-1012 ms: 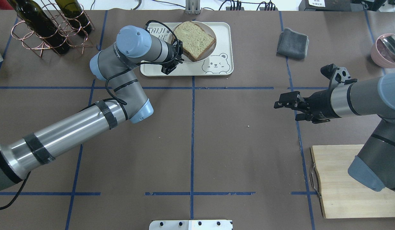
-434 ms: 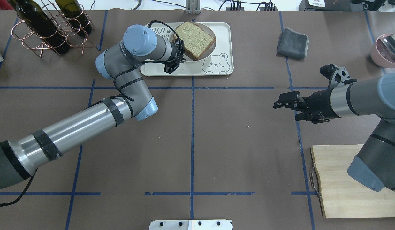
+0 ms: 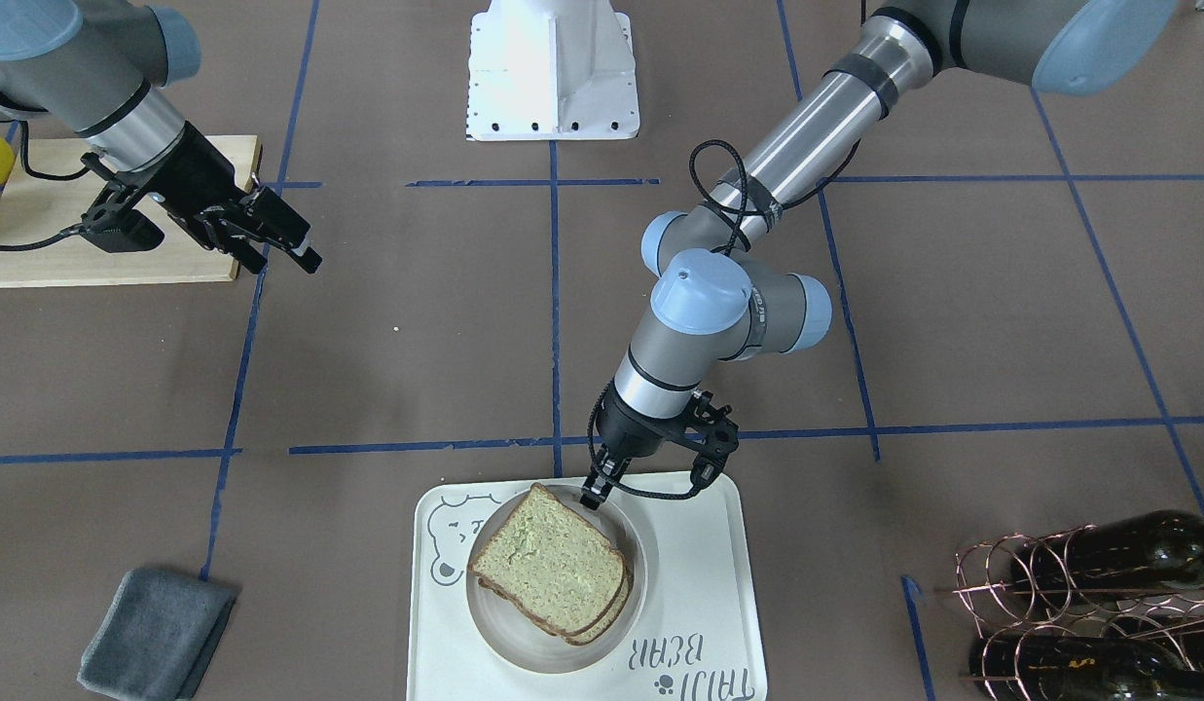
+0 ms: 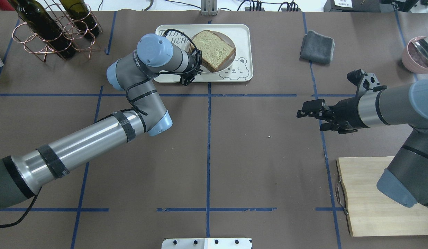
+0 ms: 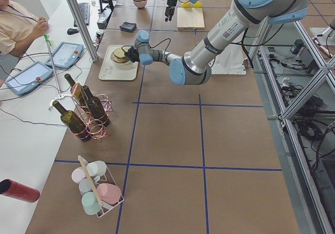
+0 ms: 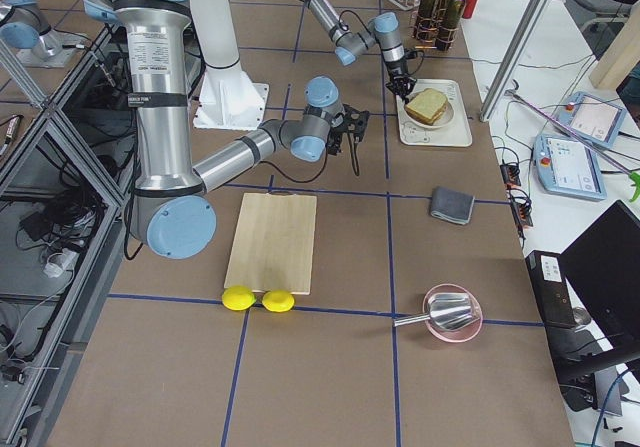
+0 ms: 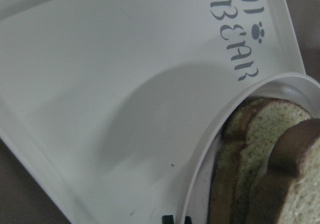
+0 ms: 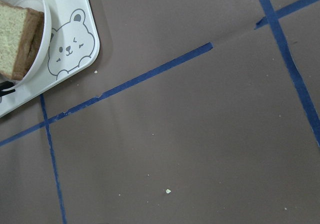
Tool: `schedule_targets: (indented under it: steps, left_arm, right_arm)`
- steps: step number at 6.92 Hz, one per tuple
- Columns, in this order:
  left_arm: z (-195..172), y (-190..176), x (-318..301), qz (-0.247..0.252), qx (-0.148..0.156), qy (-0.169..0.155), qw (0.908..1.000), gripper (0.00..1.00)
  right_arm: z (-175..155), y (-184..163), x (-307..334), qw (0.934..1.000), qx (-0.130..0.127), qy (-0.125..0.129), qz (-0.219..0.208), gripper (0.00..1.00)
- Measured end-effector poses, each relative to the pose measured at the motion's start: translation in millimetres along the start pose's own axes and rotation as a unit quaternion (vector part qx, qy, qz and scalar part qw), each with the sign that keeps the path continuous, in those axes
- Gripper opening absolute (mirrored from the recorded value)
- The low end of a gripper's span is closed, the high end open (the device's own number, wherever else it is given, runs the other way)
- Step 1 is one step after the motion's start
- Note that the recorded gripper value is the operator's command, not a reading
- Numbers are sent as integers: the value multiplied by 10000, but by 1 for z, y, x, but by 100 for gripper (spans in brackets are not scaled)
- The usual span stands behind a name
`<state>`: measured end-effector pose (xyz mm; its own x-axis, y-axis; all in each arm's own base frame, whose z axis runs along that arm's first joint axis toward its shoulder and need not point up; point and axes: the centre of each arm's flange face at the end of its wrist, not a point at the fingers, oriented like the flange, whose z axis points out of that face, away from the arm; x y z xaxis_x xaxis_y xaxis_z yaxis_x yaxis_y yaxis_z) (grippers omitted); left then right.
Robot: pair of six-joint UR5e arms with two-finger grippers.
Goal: Make sandwich and place on tray
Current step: 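Lower the plate onto the tray and open the left gripper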
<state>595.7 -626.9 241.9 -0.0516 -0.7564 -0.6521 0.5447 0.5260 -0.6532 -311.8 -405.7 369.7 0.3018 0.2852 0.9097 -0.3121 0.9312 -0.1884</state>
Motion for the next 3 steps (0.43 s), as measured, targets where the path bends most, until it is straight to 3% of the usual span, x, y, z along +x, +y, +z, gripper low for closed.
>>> schedule_targets:
  steps: [1, 3]
  left_arm:
    - [2, 1, -5, 11, -2, -28, 10000, 49]
    - [3, -4, -8, 87, 19, -38, 10000, 53]
  right_arm:
    - [0, 0, 0, 10000, 0, -2, -2, 100]
    - [0, 0, -1, 10000, 0, -10, -2, 100]
